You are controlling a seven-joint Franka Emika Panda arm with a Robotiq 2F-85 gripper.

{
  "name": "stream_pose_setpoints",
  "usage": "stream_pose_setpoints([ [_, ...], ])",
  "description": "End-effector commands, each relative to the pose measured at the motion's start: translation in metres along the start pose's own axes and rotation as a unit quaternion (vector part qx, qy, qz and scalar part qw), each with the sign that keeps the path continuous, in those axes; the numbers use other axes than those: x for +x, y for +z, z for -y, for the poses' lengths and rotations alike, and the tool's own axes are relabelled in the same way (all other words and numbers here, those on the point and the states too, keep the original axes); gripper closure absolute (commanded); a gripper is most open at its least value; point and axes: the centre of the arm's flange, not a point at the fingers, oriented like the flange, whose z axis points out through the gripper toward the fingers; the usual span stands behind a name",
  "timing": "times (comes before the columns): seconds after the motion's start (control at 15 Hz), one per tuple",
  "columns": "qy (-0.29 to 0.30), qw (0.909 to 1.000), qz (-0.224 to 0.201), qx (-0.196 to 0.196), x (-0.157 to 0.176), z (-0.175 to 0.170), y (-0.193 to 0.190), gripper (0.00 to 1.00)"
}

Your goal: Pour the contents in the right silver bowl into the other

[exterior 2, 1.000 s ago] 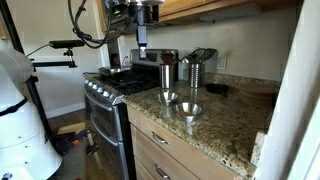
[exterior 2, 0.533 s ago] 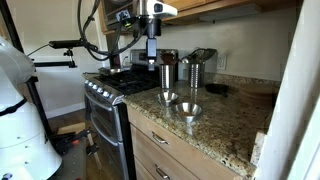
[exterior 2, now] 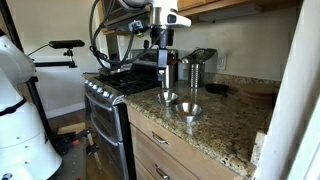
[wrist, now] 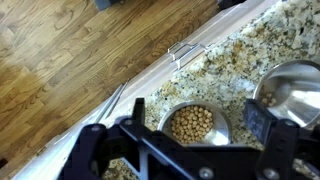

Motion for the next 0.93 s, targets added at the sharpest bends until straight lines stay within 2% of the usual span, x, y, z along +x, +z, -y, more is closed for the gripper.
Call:
stream_pose_setpoints([
  [0.0, 0.005, 1.0000, 0.001, 0.000, 0.004, -0.003, 0.001, 0.00],
  [0.33, 0.009, 1.0000, 0.002, 0.001, 0.012, -0.006, 0.001, 0.00],
  [0.87, 0.038, 0.9992, 0.006, 0.004, 0.032, -0.005, 0.036, 0.00],
])
